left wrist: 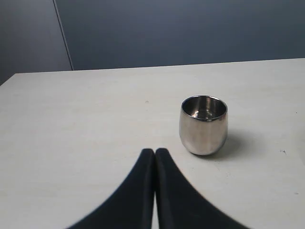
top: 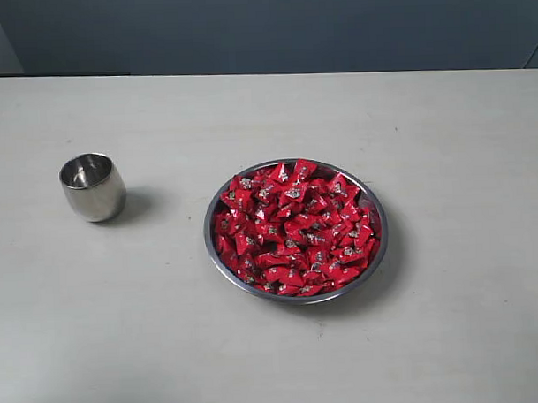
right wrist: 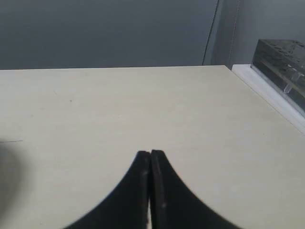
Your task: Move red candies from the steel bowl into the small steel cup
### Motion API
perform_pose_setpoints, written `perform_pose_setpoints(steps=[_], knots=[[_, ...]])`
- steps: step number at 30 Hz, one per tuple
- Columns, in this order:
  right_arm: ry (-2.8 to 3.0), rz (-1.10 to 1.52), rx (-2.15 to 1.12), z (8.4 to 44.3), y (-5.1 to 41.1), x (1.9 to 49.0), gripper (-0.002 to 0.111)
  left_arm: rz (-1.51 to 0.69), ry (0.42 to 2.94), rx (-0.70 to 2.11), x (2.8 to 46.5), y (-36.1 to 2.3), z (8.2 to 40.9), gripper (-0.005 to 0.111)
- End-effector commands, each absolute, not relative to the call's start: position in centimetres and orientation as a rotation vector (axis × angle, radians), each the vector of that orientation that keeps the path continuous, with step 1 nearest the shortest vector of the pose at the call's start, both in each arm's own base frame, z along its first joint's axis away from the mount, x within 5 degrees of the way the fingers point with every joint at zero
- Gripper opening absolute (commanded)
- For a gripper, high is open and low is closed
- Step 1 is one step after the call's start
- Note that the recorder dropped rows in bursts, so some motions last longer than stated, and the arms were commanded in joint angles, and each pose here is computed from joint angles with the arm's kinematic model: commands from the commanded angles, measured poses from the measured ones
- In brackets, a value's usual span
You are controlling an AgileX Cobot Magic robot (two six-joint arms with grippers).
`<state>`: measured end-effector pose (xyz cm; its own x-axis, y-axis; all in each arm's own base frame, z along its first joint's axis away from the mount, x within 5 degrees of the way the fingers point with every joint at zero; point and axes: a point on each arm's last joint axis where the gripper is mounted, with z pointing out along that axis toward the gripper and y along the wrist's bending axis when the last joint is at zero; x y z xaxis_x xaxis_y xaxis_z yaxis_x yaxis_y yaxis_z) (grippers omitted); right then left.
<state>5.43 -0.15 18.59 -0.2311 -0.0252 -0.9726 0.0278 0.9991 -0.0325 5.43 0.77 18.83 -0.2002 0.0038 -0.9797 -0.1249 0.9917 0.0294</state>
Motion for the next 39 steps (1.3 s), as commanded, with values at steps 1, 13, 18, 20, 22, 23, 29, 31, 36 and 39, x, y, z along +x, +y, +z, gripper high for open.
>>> perform_pose_setpoints(steps=[1, 13, 18, 20, 22, 23, 29, 31, 36, 39], knots=[[1.791, -0.054, 0.003, 18.5, -0.2, 5.4, -0.001, 0.114, 1.767, -0.092, 5.4, 0.8, 18.7, 0.0], [1.791, -0.054, 0.003, 18.5, -0.2, 5.4, -0.001, 0.114, 1.767, -0.092, 5.4, 0.8, 18.7, 0.0], [1.791, -0.055, 0.002, 18.5, -0.2, 5.4, -0.001, 0.114, 1.767, -0.092, 5.4, 0.8, 18.7, 0.0], [1.791, -0.055, 0.002, 18.5, -0.2, 5.4, -0.001, 0.114, 1.767, -0.092, 5.4, 0.8, 18.7, 0.0], [1.791, -0.055, 0.002, 18.5, -0.2, 5.4, -0.001, 0.114, 1.767, -0.092, 5.4, 0.8, 18.7, 0.0], [1.791, -0.055, 0.002, 18.5, -0.2, 5.4, -0.001, 0.114, 1.767, -0.092, 5.4, 0.8, 18.7, 0.0], [1.666, 0.002, 0.053, 19.7, -0.1, 5.6, -0.001, 0.114, 1.767, -0.092, 5.4, 0.8, 18.7, 0.0], [1.58, 0.03, 0.086, 20.4, -0.1, 5.6, -0.001, 0.114, 1.767, -0.092, 5.4, 0.8, 18.7, 0.0], [1.4, 0.106, 0.187, 22.0, -0.4, 5.5, -0.001, 0.114, 1.767, -0.092, 5.4, 0.8, 18.7, 0.0], [1.388, 0.122, 0.206, 22.1, -0.5, 5.5, -0.001, 0.114, 1.767, -0.092, 5.4, 0.8, 18.7, 0.0]])
